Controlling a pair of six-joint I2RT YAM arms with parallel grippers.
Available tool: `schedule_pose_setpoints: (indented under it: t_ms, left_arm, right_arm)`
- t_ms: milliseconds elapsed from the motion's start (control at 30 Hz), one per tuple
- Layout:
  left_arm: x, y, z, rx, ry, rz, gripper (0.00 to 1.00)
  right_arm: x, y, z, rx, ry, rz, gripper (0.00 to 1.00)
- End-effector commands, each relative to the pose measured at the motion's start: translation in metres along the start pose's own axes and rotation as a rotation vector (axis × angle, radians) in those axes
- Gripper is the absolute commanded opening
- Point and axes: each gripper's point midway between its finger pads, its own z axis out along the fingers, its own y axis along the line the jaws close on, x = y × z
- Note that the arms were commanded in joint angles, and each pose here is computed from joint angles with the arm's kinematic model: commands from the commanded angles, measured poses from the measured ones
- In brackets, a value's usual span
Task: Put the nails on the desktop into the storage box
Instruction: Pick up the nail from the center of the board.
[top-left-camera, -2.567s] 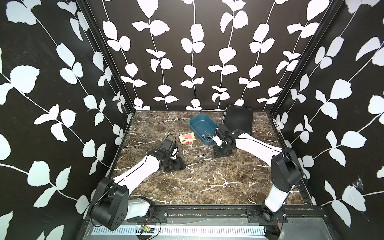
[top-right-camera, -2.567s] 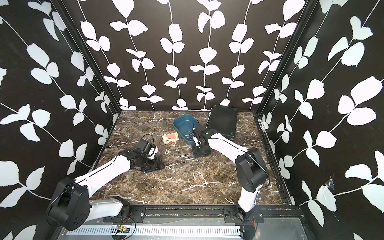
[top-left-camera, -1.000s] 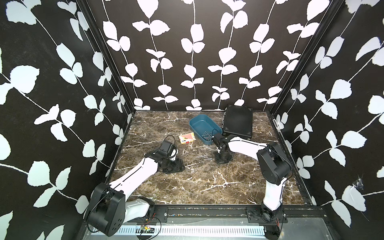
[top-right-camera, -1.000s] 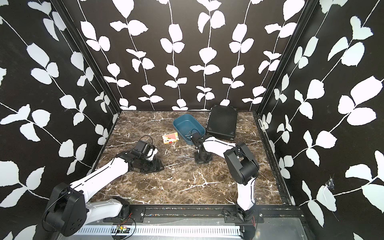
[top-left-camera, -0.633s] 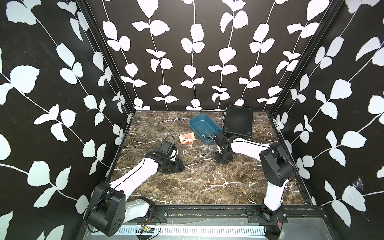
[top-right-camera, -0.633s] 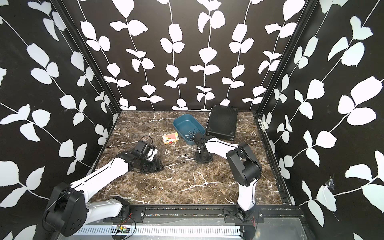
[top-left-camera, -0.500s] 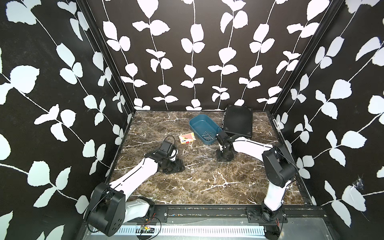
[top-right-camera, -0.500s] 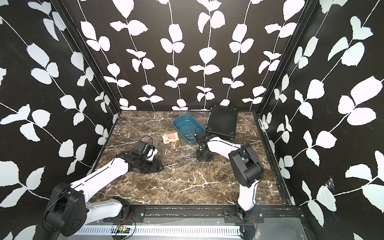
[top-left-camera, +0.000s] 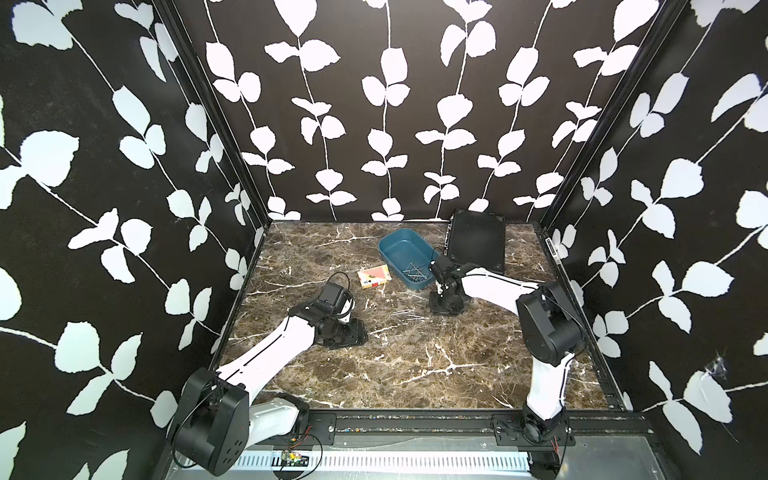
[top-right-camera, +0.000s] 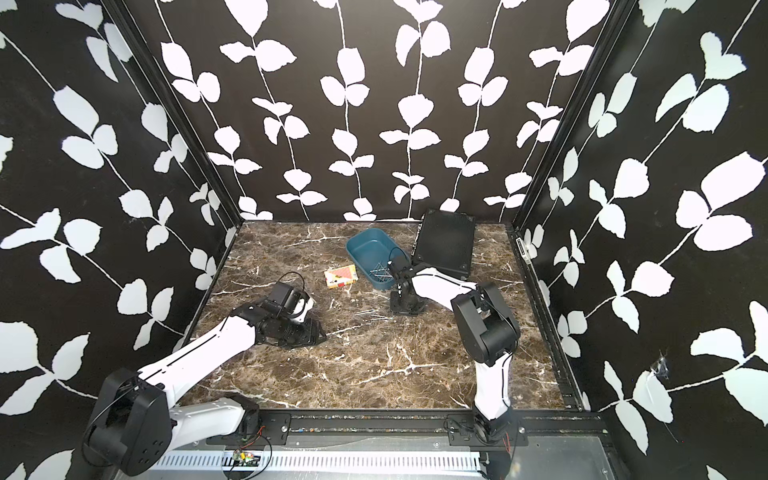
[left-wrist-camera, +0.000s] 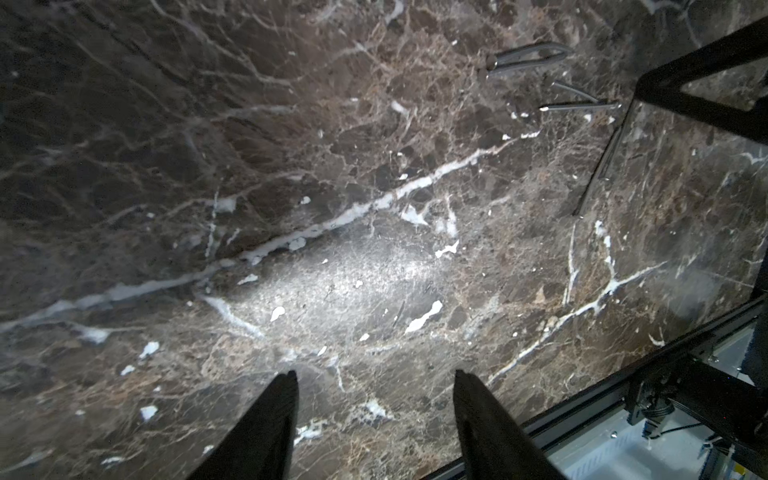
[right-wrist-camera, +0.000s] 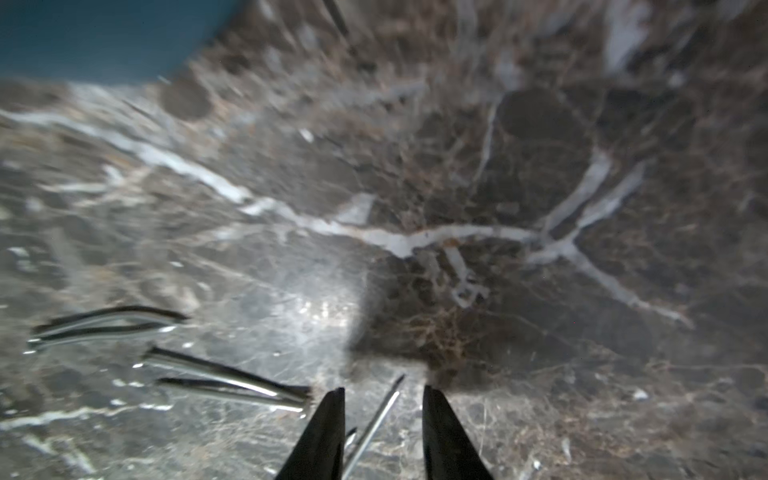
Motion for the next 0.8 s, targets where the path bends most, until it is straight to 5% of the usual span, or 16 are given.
schedule_pose_setpoints:
  t_ms: [0, 367, 600, 767]
  left_arm:
    - [0.005, 0.005, -0.004, -0.020, 0.002, 0.014, 0.62]
    - [0.001, -0.001, 0.000, 0.003, 0.011, 0.010, 0.62]
    - [0.003, -0.001, 0.001, 0.017, 0.003, -0.016, 0.62]
    - [0.007, 0.001, -0.003, 0.013, -0.005, -0.019, 0.62]
  right_arm:
    - [0.009, -0.009, 0.002, 0.060, 0.037, -0.003, 0.33]
    - [0.040, -0.027, 0.011, 0.171, 0.097, -0.066, 0.24]
    - [0.056, -0.033, 0.014, 0.148, 0.105, -0.060, 0.00]
    - [0.040, -0.019, -0.001, 0.104, 0.050, -0.077, 0.00]
